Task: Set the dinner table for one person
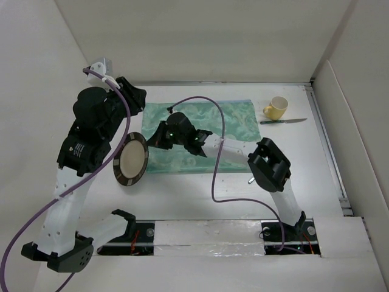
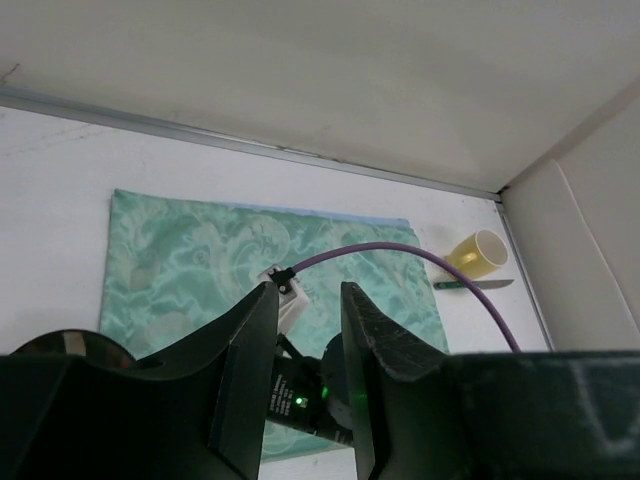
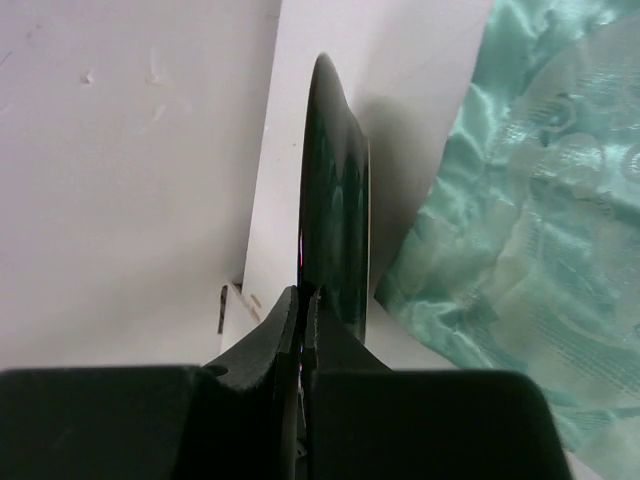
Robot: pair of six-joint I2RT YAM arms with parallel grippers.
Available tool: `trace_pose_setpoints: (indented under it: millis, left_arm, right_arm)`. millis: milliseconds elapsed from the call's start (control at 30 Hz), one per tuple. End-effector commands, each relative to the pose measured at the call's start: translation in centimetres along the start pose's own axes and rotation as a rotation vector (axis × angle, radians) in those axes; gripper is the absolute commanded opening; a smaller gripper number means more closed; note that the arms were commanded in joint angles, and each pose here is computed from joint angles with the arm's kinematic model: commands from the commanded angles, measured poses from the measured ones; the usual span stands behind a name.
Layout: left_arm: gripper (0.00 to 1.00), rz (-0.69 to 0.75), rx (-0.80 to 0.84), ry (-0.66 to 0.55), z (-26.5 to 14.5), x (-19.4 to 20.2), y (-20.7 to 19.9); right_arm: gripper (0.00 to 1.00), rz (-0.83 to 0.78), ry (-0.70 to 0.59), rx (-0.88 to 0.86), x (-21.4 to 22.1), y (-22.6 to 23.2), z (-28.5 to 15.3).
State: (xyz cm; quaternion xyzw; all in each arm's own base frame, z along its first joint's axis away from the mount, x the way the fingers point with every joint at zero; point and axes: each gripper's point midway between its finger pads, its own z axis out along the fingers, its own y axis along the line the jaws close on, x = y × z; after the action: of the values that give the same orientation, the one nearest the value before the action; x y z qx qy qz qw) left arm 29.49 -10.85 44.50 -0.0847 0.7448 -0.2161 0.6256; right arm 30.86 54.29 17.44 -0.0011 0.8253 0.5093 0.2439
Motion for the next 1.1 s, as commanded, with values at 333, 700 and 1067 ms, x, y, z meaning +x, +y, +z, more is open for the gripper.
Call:
trace_pose_setpoints:
  millis: [333,700,1067]
  left_arm:
    - [0.29,-0.016,-0.062,0.029,-0.1,3.7,2.6]
    - [0.29,-0.001,-0.079,0.063,0.7,5.2,3.2]
    - [0.29,0.021,-0.079,0.133,2.3,7.7,3.6]
  right_arm:
    - [0.00,0.022,0.100,-0.056,2.9,-1.9,-1.9]
    - [0.52,0.029,0.232,0.036,7.1,-8.0,0.1]
    - [0.38,0.052,0.230,0.104,7.5,-10.2,1.4]
